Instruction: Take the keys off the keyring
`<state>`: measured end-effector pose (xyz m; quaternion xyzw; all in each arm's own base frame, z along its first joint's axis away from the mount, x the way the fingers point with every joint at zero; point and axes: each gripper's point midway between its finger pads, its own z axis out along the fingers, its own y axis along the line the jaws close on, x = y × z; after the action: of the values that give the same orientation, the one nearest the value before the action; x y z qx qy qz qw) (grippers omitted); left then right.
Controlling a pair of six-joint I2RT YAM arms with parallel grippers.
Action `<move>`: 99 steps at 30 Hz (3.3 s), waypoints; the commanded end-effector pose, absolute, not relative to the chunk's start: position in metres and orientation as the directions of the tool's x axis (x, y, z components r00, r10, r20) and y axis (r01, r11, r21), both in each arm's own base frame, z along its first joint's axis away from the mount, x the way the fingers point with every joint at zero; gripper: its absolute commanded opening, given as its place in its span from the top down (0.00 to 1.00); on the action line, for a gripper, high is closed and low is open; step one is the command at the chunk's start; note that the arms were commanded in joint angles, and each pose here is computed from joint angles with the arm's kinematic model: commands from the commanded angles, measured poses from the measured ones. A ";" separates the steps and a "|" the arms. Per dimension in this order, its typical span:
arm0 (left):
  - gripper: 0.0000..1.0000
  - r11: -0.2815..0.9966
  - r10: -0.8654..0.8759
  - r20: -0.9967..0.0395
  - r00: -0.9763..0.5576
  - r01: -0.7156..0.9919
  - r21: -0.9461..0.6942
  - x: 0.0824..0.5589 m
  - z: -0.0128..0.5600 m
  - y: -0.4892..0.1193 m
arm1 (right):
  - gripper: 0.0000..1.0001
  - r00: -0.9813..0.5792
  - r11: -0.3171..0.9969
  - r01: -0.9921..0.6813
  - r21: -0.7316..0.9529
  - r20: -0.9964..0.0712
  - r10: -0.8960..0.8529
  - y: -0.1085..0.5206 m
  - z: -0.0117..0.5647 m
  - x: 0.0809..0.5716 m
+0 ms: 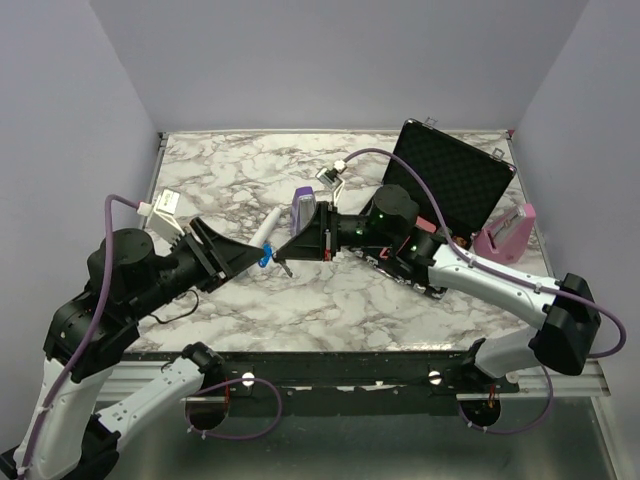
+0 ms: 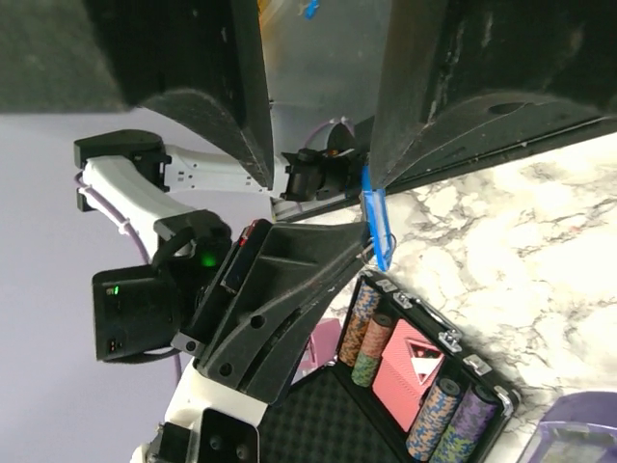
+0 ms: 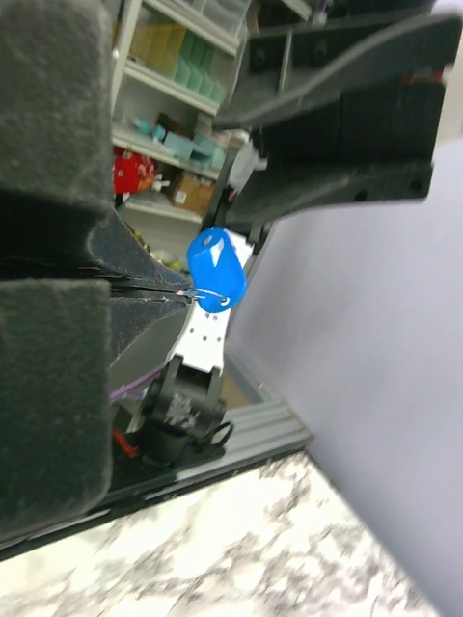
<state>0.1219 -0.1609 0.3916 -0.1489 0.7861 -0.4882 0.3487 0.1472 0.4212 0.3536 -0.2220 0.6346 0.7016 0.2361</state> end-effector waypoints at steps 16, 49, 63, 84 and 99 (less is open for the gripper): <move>0.48 0.498 -0.141 -0.728 -0.671 0.587 -0.638 0.077 0.378 -0.174 | 0.99 -0.720 -0.063 -0.647 0.760 -0.636 -0.278 0.367 0.340 0.080; 0.55 0.123 -0.056 -0.777 -0.627 0.768 -0.629 0.043 0.403 -0.209 | 0.99 -0.652 -0.219 -0.682 0.698 -0.716 -0.250 0.353 0.392 0.036; 0.66 0.092 -0.186 -0.724 -0.664 0.722 -0.686 0.049 0.399 -0.213 | 0.99 -0.668 -0.136 -0.720 0.681 -0.732 -0.134 0.356 0.396 0.055; 0.68 0.037 -0.353 -0.701 -0.620 0.739 -0.673 0.057 0.416 -0.208 | 0.99 -0.671 -0.165 -0.716 0.678 -0.734 -0.104 0.359 0.398 0.055; 0.65 0.045 -0.322 -0.691 -0.647 0.719 -0.694 0.058 0.412 -0.217 | 0.99 -0.666 -0.161 -0.725 0.670 -0.741 -0.087 0.357 0.402 0.056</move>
<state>0.0553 -0.2153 0.4075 0.1663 0.6114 -0.6739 0.3800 0.0575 0.3591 0.3937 -0.3385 0.6147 0.6783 0.2179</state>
